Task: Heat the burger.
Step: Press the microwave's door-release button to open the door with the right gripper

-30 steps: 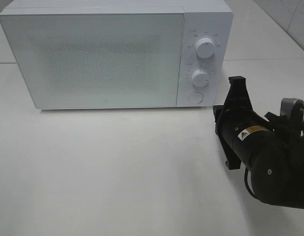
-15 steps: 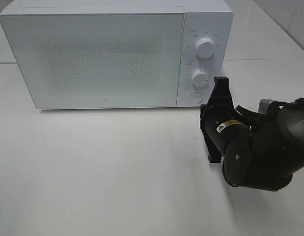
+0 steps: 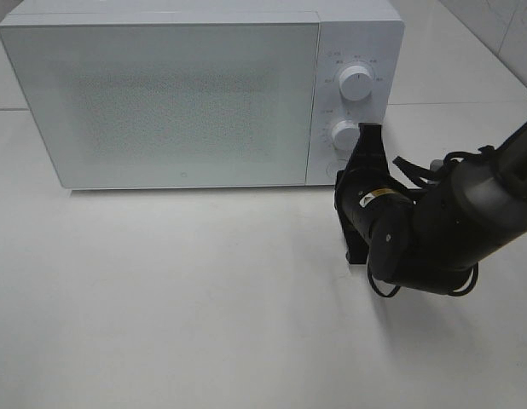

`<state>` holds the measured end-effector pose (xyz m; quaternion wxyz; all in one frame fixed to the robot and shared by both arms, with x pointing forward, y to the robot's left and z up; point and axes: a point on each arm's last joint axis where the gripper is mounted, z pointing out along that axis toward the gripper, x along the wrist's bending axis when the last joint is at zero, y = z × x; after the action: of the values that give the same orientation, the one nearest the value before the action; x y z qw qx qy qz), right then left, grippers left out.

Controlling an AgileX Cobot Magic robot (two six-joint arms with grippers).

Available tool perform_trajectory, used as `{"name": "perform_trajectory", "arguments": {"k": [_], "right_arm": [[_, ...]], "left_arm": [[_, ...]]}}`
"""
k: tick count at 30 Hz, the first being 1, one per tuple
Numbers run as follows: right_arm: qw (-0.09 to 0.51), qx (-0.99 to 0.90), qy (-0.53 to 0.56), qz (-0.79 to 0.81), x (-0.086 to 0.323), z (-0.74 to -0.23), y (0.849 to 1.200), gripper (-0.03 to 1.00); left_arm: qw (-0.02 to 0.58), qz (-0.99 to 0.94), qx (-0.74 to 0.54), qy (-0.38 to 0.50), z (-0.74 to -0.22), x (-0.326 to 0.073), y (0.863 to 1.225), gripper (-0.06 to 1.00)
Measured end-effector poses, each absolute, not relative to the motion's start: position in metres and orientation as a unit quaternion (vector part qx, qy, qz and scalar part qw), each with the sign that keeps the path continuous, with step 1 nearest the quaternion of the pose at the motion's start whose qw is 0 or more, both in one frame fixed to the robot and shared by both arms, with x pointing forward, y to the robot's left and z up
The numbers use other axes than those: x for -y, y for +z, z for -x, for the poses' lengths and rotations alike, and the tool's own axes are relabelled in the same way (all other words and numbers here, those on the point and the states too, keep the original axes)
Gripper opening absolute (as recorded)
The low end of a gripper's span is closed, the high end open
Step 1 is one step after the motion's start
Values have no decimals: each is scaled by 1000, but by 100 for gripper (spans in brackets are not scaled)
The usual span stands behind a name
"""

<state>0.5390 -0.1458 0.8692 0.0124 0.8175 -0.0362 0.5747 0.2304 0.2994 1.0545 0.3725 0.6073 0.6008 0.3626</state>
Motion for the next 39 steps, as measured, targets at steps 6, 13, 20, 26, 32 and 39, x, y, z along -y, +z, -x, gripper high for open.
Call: {"name": "perform_trajectory", "arguments": {"k": [6, 13, 20, 26, 32, 39], "right_arm": [[12, 42, 574, -818, 145, -552, 866, 0], [18, 46, 574, -817, 146, -566, 864, 0], [17, 44, 565, -824, 142, -571, 856, 0], [27, 52, 563, -824, 145, -576, 855, 0], [33, 55, 560, -826, 145, -578, 855, 0], [32, 67, 561, -825, 143, -583, 857, 0]], "left_arm": [[373, -607, -601, 363, -230, -299, 1054, 97], [373, -607, -601, 363, -230, -299, 1054, 97], [373, -607, -601, 363, -230, -299, 1054, 97], [373, -607, -601, 363, -230, -299, 1054, 97], [373, -607, -601, 363, -230, -299, 1054, 97], [373, -607, -601, 363, -230, -299, 1054, 97]]}}
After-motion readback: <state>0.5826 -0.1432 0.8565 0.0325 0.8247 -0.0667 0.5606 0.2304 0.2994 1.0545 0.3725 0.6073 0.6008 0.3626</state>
